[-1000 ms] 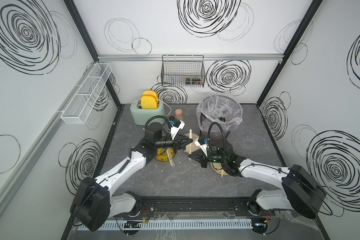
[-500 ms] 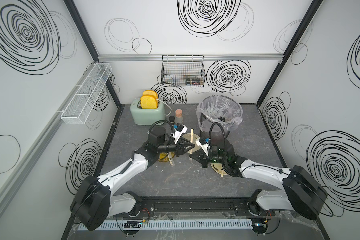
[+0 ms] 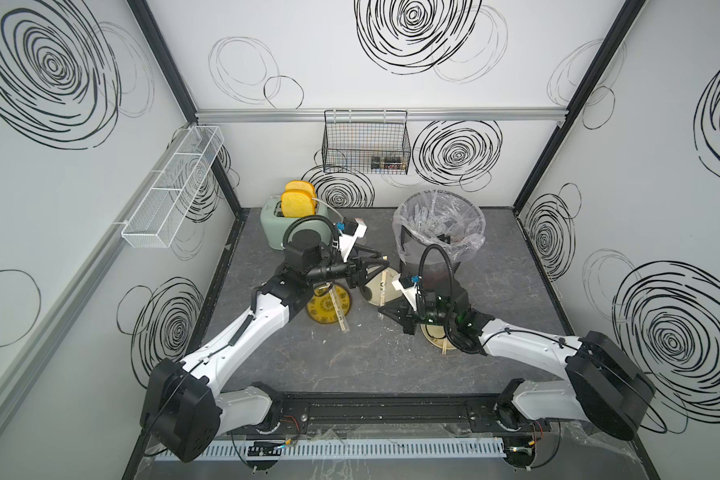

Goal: Remove the packaging of disposable chopsticks
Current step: Remove the packet bag from the disposable chopsticks.

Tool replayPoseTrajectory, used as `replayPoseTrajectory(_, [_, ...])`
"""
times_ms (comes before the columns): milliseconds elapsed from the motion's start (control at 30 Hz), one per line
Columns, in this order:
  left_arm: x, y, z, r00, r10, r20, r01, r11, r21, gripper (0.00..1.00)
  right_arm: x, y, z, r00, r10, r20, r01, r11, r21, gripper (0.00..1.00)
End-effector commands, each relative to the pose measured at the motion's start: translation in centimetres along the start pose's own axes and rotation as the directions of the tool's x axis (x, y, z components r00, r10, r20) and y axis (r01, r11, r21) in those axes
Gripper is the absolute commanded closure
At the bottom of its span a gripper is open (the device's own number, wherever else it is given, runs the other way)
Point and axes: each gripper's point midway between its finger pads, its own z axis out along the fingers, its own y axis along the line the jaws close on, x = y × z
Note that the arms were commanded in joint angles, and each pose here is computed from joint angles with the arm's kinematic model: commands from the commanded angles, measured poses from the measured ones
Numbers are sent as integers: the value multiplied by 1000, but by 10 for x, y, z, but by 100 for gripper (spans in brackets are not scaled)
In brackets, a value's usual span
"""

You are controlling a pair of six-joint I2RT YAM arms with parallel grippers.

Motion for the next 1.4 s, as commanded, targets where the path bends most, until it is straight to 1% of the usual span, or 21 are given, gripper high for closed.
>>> replayPoseTrajectory(0, [-14,3,0,1000,14,25,-14,1000,-3,52,-22,8,-2,997,-53,63,54,998,-14,100])
replayPoseTrajectory(67, [-14,2,2,1000,10,25,-10,1000,5,54,-22,8,-3,996,-55,64,55,998,-13,100])
replayPoseTrajectory(167, [-9,3,3,1000,0,19,0,1000,8,63,-22,8,-3,996,-55,65,55,998,-10,100])
replayPoseTrajectory(233, [-4,4,3,1000,-12,14,12,1000,7,66,-23,8,-3,996,-54,66,55,998,-8,100])
replayPoseTrajectory(433, [10,4,3,999,-35,-1,35,999,11,74,-23,8,-4,996,-54,68,55,998,-5,100])
replayPoseTrajectory(600, [24,3,6,998,-54,-21,54,998,19,75,-25,8,-5,996,-56,74,57,998,-2,100])
replayPoseTrajectory(733, [41,3,6,996,-84,-39,85,996,20,82,-25,7,-6,995,-56,77,56,998,4,100])
replayPoseTrajectory(833, [56,1,7,993,-108,-54,109,994,25,85,-25,6,-6,995,-55,78,55,998,8,100])
replayPoseTrajectory(1133, [90,-1,13,983,-158,-97,160,987,15,87,-27,5,-8,995,-52,86,51,999,16,100])
replayPoseTrajectory(1233, [102,-4,16,978,-174,-110,178,984,22,84,-28,5,-9,995,-51,90,49,999,19,100])
replayPoseTrajectory(1367, [116,-6,18,972,-196,-129,199,980,17,84,-29,4,-11,994,-49,97,47,999,21,100])
